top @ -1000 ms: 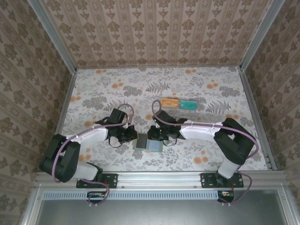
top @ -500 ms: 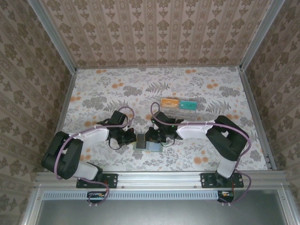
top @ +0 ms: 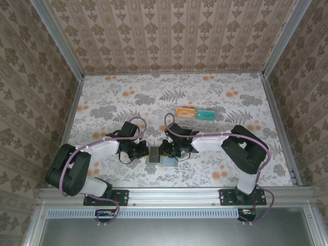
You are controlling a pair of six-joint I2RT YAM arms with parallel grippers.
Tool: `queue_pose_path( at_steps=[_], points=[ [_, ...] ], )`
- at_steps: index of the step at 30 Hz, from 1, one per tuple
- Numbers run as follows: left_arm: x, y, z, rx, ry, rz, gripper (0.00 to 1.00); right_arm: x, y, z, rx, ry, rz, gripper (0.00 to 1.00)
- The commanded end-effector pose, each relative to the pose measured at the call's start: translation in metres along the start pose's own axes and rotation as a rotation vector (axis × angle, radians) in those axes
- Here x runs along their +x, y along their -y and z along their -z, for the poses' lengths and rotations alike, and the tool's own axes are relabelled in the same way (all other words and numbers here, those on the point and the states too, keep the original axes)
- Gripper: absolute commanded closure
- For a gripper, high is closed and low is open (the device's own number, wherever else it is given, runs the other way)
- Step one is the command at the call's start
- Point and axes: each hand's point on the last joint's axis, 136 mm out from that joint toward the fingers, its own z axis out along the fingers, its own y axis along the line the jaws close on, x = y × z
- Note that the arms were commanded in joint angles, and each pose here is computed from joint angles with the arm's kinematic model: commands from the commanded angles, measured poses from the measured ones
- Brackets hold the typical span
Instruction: Take the credit cards out of the card holder
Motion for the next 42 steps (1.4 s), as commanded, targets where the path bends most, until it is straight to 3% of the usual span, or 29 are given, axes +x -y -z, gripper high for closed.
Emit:
queue_pose_path(
  at_steps=[1,4,6,23,24,26,30,42],
  points=[
    [0.012,-0.014,-0.004,-0.048,-0.027,0.027,1.00,0.007,0.001,-0.008,-0.011,-0.034,-0.007,0.82],
    [0.011,-0.013,-0.004,-0.045,-0.024,0.025,1.00,0.008,0.001,-0.008,-0.014,-0.035,-0.007,0.86],
    [0.011,-0.013,-0.003,-0.048,-0.024,0.027,1.00,0.008,0.001,-0.006,-0.014,-0.032,-0.004,1.00],
    [0.009,-0.010,0.001,-0.045,-0.010,0.020,1.00,0.005,0.013,0.024,-0.010,0.025,0.001,1.00],
    [0.009,-0.010,0.001,-0.044,-0.010,0.019,1.00,0.005,0.012,0.023,-0.019,0.023,0.003,0.98],
    [0.009,-0.009,0.001,-0.043,-0.011,0.019,1.00,0.005,0.008,0.021,-0.039,0.022,0.000,0.85],
    [0.009,-0.009,0.000,-0.043,-0.011,0.020,1.00,0.008,0.000,0.015,-0.065,0.013,-0.001,0.77],
    [0.010,-0.008,-0.001,-0.044,-0.019,0.018,1.00,0.018,0.011,0.000,-0.022,-0.032,-0.043,0.76]
  ],
)
